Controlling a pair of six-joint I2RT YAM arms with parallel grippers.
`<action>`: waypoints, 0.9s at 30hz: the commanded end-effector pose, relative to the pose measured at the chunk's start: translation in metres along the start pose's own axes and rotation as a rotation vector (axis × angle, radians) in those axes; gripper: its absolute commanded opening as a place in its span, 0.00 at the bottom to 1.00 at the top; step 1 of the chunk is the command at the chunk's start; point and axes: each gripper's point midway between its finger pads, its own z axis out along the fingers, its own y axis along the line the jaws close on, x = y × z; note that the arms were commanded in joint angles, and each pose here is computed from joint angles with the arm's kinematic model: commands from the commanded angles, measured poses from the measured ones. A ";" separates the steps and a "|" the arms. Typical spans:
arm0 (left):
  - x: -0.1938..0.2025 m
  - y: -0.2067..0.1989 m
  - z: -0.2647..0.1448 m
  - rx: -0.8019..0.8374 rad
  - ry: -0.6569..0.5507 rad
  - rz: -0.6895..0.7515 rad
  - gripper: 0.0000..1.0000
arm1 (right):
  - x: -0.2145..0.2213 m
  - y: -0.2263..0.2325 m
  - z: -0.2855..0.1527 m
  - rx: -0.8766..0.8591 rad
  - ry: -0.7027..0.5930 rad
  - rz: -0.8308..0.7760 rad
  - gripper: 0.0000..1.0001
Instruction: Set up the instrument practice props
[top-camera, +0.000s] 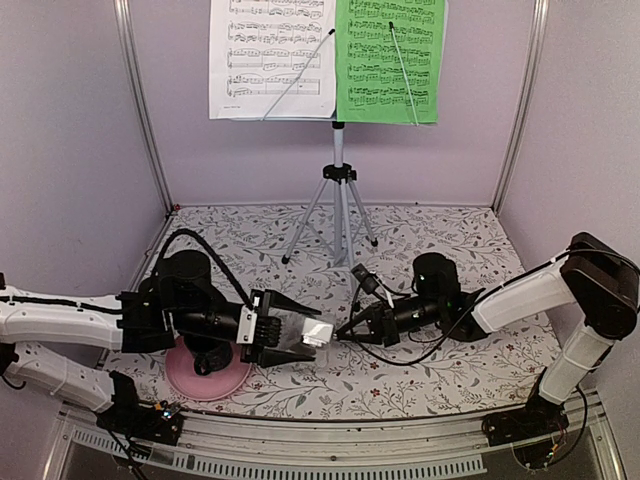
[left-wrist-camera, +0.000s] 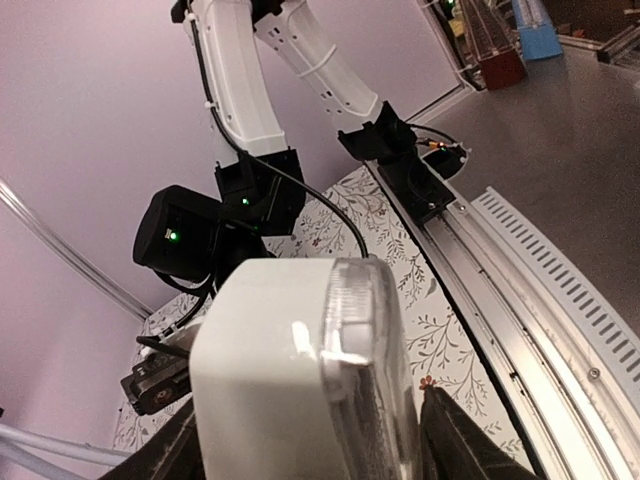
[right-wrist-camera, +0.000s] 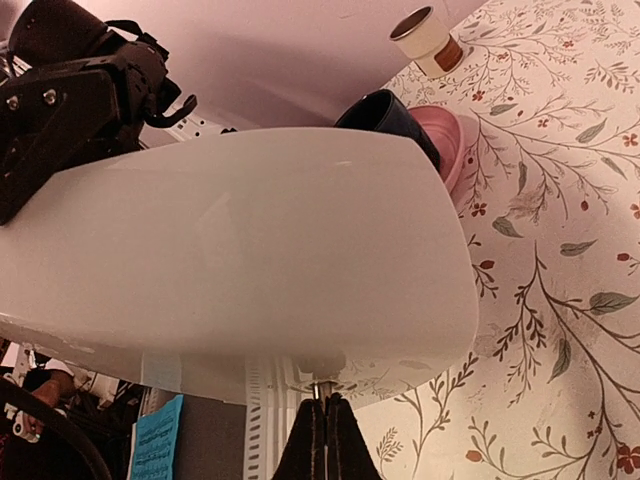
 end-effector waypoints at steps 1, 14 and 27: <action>-0.052 0.010 -0.003 -0.044 -0.083 0.241 0.15 | -0.008 0.009 -0.010 -0.074 0.010 0.153 0.00; -0.025 0.041 0.001 -0.180 -0.131 0.017 0.18 | -0.001 -0.010 -0.024 0.033 0.002 0.222 0.00; 0.041 0.053 0.018 -0.150 -0.162 -0.053 0.22 | 0.042 -0.068 -0.044 0.234 0.018 0.341 0.00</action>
